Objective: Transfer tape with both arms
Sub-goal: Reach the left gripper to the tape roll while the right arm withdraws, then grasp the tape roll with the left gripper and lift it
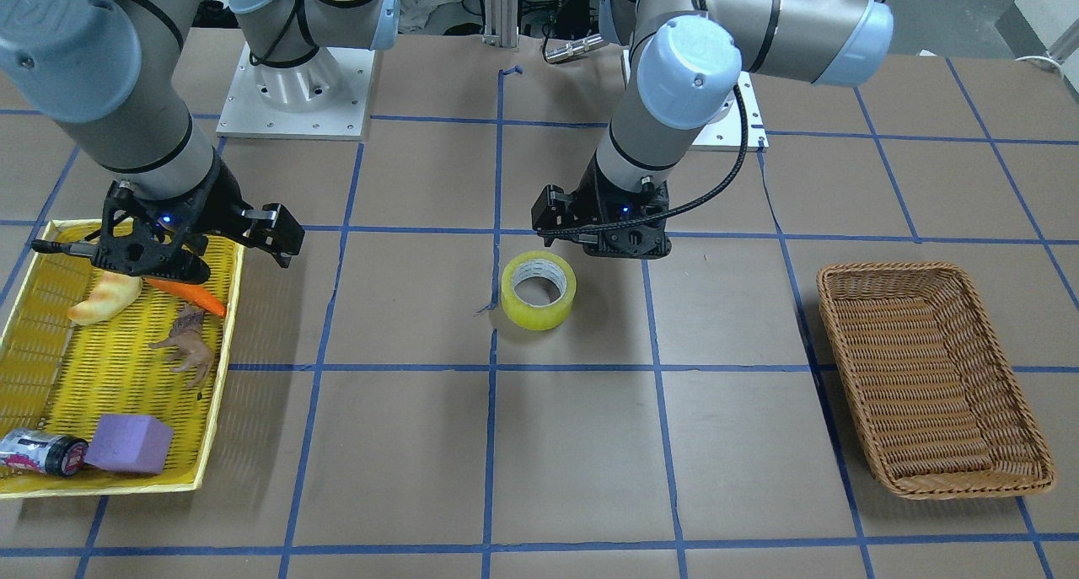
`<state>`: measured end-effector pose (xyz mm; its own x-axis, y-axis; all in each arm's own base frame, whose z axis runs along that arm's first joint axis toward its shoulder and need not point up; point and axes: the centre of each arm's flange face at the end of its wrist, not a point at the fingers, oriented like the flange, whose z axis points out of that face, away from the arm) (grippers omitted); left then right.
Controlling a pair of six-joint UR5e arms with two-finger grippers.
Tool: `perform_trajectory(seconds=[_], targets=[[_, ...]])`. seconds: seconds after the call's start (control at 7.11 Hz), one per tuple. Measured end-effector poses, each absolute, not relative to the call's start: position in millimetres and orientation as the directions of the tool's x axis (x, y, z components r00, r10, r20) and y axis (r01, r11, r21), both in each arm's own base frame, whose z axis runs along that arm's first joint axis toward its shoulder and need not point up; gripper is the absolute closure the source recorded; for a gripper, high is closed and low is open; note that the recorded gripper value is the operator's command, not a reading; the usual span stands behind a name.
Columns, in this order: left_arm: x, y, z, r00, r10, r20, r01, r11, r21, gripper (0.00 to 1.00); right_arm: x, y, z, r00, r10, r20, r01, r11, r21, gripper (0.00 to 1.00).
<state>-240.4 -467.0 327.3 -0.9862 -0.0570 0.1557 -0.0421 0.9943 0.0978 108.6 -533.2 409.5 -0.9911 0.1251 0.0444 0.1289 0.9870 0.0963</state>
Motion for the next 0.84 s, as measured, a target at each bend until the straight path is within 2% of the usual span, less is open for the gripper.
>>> perform_trajectory(seconds=[0.42,0.84], targets=[[-239.4,-436.6,264.7,-0.988,-0.042,0.148,-0.024,0.992,0.124,0.0,107.6,-521.0,422.4,-0.991,0.124,0.052,0.129,0.986,0.103,0.0],[-241.0,-446.9,232.0,-0.989,-0.041,0.142,-0.022,0.991,0.131,0.0,108.1,-518.2,421.4,-0.991,0.122,0.055,0.127,0.986,0.107,0.0]])
